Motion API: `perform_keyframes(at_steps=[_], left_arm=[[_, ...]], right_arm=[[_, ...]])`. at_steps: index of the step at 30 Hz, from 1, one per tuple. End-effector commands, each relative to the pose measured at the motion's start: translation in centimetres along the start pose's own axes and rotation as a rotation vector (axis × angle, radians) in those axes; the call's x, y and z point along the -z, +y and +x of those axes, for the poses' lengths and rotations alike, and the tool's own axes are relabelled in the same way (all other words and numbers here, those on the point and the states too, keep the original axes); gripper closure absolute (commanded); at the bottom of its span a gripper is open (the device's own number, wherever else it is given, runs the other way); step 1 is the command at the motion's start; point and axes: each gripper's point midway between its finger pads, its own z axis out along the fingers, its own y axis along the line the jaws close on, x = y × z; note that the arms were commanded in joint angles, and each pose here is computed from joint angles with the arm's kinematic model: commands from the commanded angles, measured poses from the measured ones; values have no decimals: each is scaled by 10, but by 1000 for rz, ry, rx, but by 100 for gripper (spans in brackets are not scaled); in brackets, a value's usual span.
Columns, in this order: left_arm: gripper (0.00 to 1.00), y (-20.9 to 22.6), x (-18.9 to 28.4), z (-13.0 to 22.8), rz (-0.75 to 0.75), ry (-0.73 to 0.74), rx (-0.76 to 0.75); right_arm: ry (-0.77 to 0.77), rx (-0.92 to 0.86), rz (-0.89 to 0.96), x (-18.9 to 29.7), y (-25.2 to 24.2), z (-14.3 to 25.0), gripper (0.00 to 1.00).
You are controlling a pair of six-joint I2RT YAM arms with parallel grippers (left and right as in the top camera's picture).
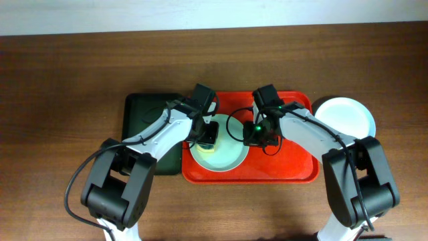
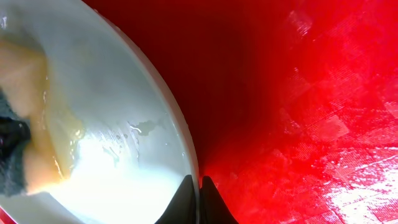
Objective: Clean dirty plates on tray and stack at the side
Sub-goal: 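Scrub the pale green plate with the sponge in the left gripper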
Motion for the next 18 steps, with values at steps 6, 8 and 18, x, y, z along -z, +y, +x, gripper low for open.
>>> perform_keyframes(at_steps=[6, 8, 18], left_arm=[[100, -55, -3, 20, 334, 111, 11], [100, -55, -3, 20, 335, 111, 12], [100, -31, -11, 16, 173, 76, 4]], right_arm=[[6, 15, -5, -2, 2, 2, 96], [7, 14, -6, -2, 2, 2, 96], [6, 15, -6, -2, 2, 2, 96]])
